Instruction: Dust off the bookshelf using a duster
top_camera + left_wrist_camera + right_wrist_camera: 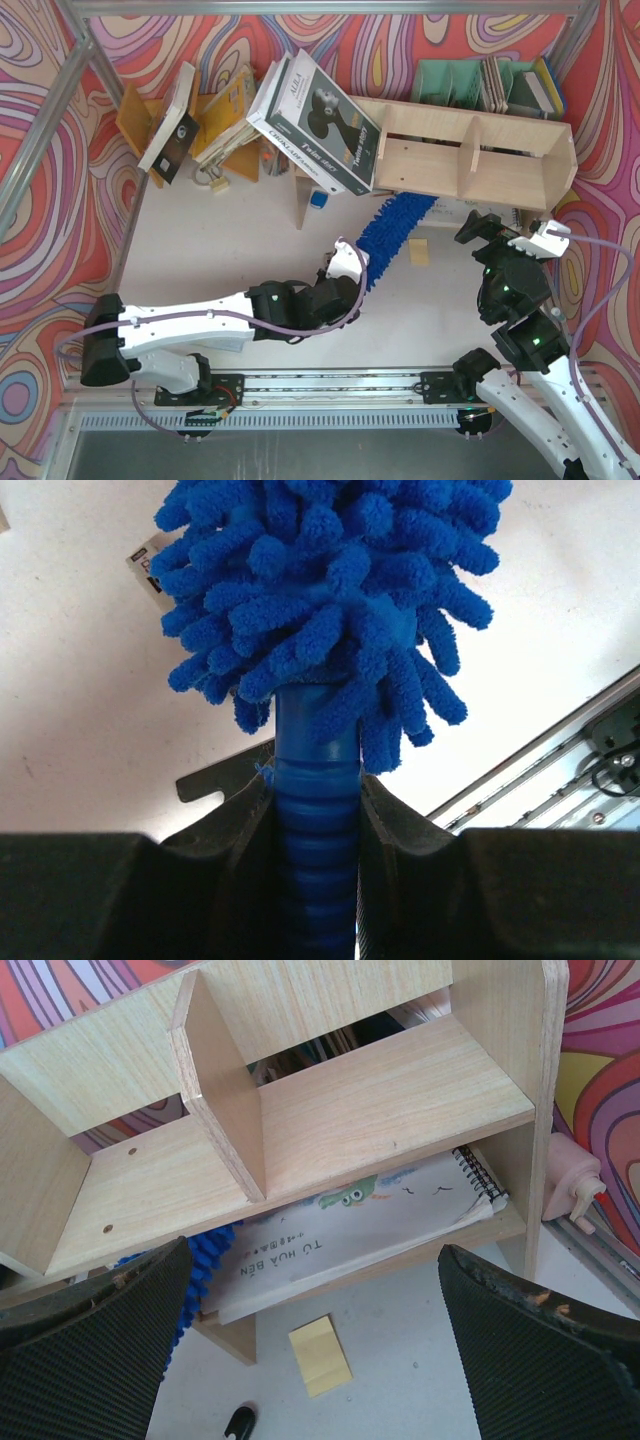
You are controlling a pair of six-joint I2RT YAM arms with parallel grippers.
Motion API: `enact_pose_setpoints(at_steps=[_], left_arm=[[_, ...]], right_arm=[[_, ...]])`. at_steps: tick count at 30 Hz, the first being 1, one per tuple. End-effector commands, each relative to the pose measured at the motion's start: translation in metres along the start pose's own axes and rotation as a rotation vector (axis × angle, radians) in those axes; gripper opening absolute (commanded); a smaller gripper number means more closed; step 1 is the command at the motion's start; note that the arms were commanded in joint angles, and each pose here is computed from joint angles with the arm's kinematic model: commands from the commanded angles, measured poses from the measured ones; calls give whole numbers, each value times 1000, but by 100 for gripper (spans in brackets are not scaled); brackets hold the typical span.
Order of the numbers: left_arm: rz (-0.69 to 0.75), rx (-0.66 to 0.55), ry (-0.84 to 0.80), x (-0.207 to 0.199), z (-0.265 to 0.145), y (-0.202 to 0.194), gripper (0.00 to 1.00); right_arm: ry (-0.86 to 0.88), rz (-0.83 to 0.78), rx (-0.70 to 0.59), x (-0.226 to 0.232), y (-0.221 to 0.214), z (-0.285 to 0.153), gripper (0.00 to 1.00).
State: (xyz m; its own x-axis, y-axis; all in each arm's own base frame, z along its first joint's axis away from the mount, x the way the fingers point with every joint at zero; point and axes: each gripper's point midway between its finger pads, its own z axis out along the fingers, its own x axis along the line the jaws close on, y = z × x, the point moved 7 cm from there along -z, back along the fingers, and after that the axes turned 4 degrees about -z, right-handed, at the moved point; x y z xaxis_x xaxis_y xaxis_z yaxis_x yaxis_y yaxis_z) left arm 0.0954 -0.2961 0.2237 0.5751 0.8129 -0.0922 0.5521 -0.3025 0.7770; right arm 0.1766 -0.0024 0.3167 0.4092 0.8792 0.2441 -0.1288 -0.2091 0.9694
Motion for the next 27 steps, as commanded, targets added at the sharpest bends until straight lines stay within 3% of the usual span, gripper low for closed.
enact_pose_setpoints(at_steps=[1,11,18,27], left_arm=[[-151,-84,38,-12,5,26,0],[-271,-52,82,-48,9,38,0],[-399,-50,150,-41,7,30,0],[-421,29,159,-49,17,22,0]], right_arm=[[-19,7,-5,-2,1,1,99],[-13,13,-6,-1,1,1,99],[-7,26,-14,-2,4,-1,99],[6,30,-15,1,5,0,99]])
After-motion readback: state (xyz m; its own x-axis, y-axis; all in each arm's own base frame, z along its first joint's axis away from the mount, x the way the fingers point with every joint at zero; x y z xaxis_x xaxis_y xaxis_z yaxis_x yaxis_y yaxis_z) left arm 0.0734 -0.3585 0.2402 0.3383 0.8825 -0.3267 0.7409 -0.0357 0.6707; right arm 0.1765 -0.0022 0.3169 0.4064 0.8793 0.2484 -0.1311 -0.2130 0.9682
